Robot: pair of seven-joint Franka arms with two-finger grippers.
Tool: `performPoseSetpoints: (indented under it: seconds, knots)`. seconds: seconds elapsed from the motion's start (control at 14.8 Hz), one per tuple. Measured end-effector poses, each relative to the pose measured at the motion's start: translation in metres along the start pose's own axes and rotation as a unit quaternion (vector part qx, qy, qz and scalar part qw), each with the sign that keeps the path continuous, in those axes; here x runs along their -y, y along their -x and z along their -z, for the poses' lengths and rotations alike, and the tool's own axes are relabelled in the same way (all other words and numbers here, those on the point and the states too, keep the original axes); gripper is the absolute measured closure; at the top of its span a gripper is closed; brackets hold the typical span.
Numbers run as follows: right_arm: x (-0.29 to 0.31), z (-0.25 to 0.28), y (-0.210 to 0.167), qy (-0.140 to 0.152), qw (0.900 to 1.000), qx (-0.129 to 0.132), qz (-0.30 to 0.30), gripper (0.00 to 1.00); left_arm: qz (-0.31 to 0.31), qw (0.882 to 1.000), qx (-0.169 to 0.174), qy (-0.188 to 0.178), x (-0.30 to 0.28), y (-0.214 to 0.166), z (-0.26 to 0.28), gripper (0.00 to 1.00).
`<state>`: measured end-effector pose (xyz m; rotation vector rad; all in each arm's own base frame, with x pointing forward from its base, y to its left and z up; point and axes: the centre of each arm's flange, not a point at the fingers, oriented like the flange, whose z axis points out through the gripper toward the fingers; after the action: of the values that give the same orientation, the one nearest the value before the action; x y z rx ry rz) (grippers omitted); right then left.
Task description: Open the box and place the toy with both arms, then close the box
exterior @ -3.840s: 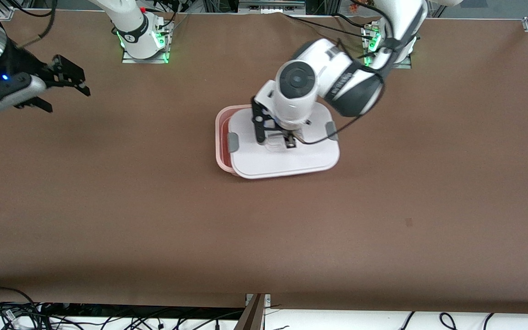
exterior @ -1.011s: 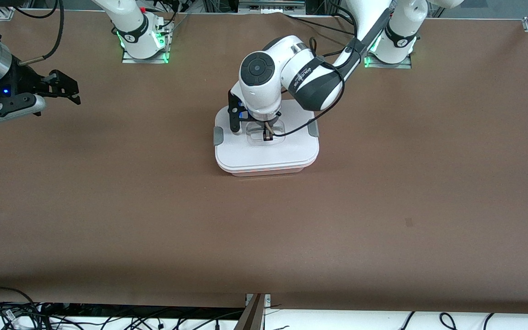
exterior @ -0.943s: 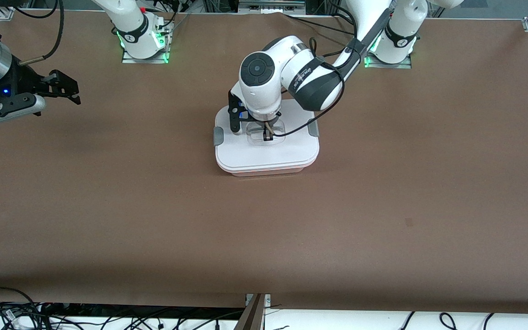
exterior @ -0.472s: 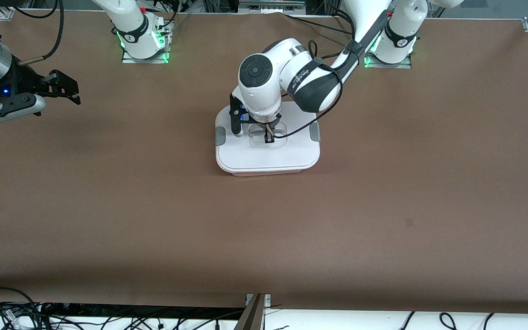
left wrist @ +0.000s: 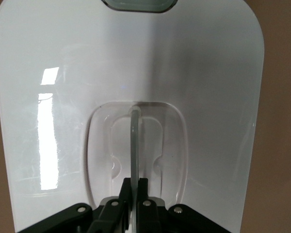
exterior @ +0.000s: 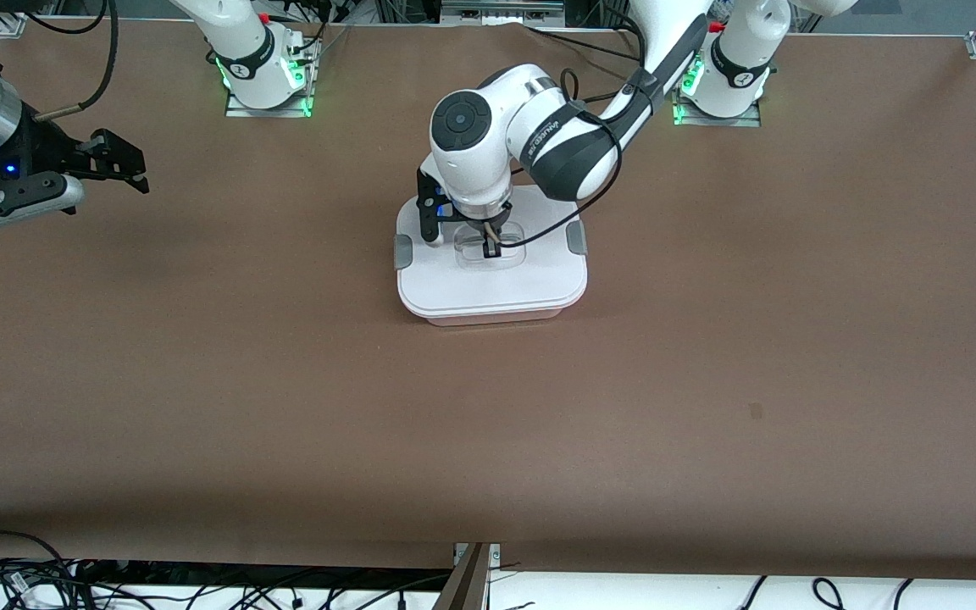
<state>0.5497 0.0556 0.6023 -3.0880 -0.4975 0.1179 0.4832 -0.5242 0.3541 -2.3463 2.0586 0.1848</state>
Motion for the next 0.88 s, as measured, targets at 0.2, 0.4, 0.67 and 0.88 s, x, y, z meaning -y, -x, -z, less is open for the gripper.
performPoseSetpoints:
  seconds: [0.2, 0.4, 0.67, 0.88]
  knots:
    - [0.001, 0.000, 0.000, -0.004, 1.000, -0.002, 0.000, 0.00, 0.005, 1.000, 0.000, -0.001, 0.002, 0.001, 0.000, 0.93]
    - [0.003, 0.001, -0.001, -0.010, 1.000, -0.004, 0.001, 0.00, 0.007, 1.000, 0.000, -0.002, 0.004, 0.001, -0.002, 0.93]
    - [0.002, 0.001, -0.001, -0.010, 1.000, -0.004, 0.000, 0.00, 0.018, 1.000, 0.002, 0.000, 0.012, 0.005, -0.007, 0.70]
    - [0.002, 0.002, 0.000, -0.010, 1.000, -0.005, 0.000, 0.00, 0.049, 0.999, -0.013, 0.009, 0.038, 0.023, 0.007, 0.42]
